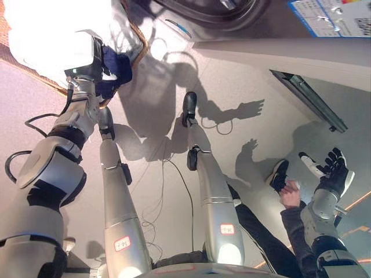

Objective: Put the clothes in the basket into the washing machine.

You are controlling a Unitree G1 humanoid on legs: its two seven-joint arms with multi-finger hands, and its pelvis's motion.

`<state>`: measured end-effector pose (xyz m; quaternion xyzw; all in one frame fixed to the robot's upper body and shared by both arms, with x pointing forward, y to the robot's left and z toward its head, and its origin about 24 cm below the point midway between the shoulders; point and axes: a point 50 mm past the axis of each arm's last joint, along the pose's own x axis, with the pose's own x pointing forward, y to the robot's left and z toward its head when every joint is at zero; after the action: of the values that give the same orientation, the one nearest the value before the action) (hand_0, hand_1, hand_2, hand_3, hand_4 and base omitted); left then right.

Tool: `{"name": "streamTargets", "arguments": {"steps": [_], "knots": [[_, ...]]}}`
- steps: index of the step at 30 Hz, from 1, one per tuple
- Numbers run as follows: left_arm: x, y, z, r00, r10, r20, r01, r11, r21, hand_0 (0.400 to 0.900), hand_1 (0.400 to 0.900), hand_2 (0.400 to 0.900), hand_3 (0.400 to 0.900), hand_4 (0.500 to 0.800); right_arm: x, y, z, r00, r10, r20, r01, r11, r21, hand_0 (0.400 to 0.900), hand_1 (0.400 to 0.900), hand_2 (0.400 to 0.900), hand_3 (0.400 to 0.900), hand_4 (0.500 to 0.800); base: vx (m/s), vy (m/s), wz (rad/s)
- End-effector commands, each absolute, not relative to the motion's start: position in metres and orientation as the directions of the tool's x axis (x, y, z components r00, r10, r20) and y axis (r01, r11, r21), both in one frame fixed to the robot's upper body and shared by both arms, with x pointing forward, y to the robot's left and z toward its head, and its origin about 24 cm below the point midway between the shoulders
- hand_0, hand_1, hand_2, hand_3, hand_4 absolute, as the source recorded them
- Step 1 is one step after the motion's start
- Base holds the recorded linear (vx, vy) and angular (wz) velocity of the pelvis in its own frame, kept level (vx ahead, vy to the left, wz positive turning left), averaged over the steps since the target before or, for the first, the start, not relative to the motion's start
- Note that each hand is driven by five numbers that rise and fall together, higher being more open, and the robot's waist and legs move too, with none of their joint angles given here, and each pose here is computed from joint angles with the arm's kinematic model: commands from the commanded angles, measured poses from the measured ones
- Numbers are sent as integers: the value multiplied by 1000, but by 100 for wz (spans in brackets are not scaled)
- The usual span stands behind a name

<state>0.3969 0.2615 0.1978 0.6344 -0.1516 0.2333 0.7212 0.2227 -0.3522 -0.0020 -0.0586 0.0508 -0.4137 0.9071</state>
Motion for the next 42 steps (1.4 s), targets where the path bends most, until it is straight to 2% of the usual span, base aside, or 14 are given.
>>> {"name": "streamTargets", "arguments": {"steps": [1,7,11,13,14,16,20,25,29,32,42], "knots": [[391,270,181,838,230,495,-537,190,822,400,400,400,400,500,172,-404,-3,439,-896,-69,862,442,-249,900,900,900,900,800,35,20,-9],[391,252,161,869,234,437,-496,397,773,400,400,400,400,500,170,-417,-10,350,-921,-171,881,386,-273,900,900,900,900,800,60,25,-9],[391,240,157,879,261,400,-473,589,655,400,400,400,400,500,164,-430,-5,286,-936,-204,894,337,-296,900,900,900,900,800,64,16,-8],[392,234,160,873,292,390,-475,690,546,400,400,400,400,500,163,-436,-1,263,-942,-209,900,317,-299,900,900,900,900,800,49,-3,-5],[393,232,162,869,319,378,-473,760,446,400,400,400,400,500,163,-439,2,256,-942,-215,902,313,-298,900,900,900,900,800,53,1,-5],[393,232,164,869,343,358,-464,817,342,400,400,400,400,500,170,-437,4,274,-939,-210,897,328,-298,900,900,900,900,800,54,10,-9],[396,225,180,878,352,325,-379,925,19,400,400,400,400,500,169,-437,2,276,-935,-224,899,334,-282,900,900,900,900,800,56,-13,-5],[405,202,209,897,287,337,-199,941,-273,400,400,400,400,500,165,-440,1,260,-932,-252,904,326,-276,900,900,900,900,800,49,-9,1],[412,186,231,902,251,353,-127,933,-337,400,400,400,400,500,169,-438,0,267,-925,-269,898,341,-280,900,900,900,900,800,47,-1,-3],[416,182,257,891,265,368,-95,903,-419,400,400,400,400,500,172,-436,0,276,-921,-275,895,351,-277,900,900,900,900,800,46,0,-7],[418,176,303,871,271,411,-16,850,-526,400,400,400,400,500,163,-434,-10,252,-917,-309,893,343,-292,900,900,900,900,800,45,-2,-7]]}}
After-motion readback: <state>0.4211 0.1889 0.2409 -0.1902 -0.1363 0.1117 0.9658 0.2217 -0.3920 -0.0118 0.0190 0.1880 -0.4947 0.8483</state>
